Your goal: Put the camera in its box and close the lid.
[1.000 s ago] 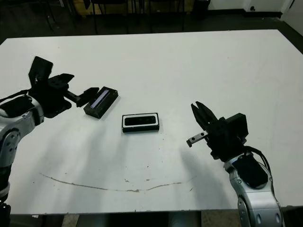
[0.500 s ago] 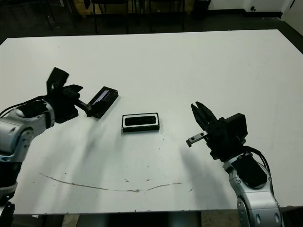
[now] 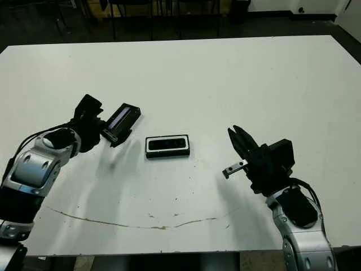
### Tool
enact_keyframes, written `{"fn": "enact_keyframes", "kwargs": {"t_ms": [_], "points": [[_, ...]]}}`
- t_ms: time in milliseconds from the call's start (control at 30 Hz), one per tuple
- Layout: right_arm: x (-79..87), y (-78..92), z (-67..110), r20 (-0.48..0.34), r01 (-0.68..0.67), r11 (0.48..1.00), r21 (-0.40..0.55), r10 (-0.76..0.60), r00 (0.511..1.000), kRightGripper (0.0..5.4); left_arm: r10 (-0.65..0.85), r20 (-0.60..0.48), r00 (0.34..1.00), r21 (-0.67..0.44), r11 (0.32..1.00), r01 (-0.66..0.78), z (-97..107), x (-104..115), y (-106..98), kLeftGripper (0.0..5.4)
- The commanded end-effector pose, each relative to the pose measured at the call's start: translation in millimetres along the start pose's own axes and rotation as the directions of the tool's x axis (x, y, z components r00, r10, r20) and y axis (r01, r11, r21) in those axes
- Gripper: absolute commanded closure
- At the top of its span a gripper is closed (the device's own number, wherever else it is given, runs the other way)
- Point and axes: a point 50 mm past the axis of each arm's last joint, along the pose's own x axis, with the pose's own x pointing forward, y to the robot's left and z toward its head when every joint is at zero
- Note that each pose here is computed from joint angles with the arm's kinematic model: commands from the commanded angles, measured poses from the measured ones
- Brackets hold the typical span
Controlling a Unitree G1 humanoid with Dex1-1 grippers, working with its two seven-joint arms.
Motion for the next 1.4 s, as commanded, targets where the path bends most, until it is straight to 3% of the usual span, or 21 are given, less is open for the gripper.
{"fn": "enact_keyframes", "kwargs": {"t_ms": [33, 233, 533, 733, 967, 1167, 1400], "points": [[-3.7, -2.5, -5.4, -0.029, -0.003, 1.0, 0.004, 0.003, 1.0, 5.4, 0.017, -0.019, 1.0, -0.04, 0.999, -0.018, -3, 2, 2, 0.01], [-4.5, -1.9, -5.9, -0.027, -0.003, 1.0, 0.015, 0.004, 1.0, 5.4, -0.025, -0.022, 0.999, -0.266, 0.964, 0.018, -9, 5, 1, 0.01], [-5.7, -0.9, -6.5, -0.028, -0.004, 1.0, 0.02, 0.004, 1.0, 5.4, -0.032, -0.035, 0.999, -0.386, 0.922, 0.016, -12, 10, -2, 0.01], [-6.9, -1.4, -6.4, -0.017, -0.004, 1.0, 0.025, 0.004, 1.0, 5.4, -0.078, -0.074, 0.994, -0.294, 0.954, 0.053, -14, 12, 0, 0.29], [-9.3, -1.1, -4.9, -0.014, 0.008, 1.0, 0.03, -0.007, 1.0, 5.4, -0.143, -0.111, 0.984, -0.161, 0.979, 0.124, -17, 14, -1, 1.58], [-12.4, -2.1, -2.3, -0.033, 0.027, 0.999, 0.018, -0.026, 0.999, 5.4, -0.172, -0.134, 0.976, -0.167, 0.975, 0.149, -22, 18, -2, 2.64], [-14.1, -1.4, -0.8, -0.04, 0.053, 0.999, 0.012, -0.053, 0.998, 5.4, -0.197, -0.156, 0.968, -0.187, 0.968, 0.166, -27, 20, -5, 2.69]]}}
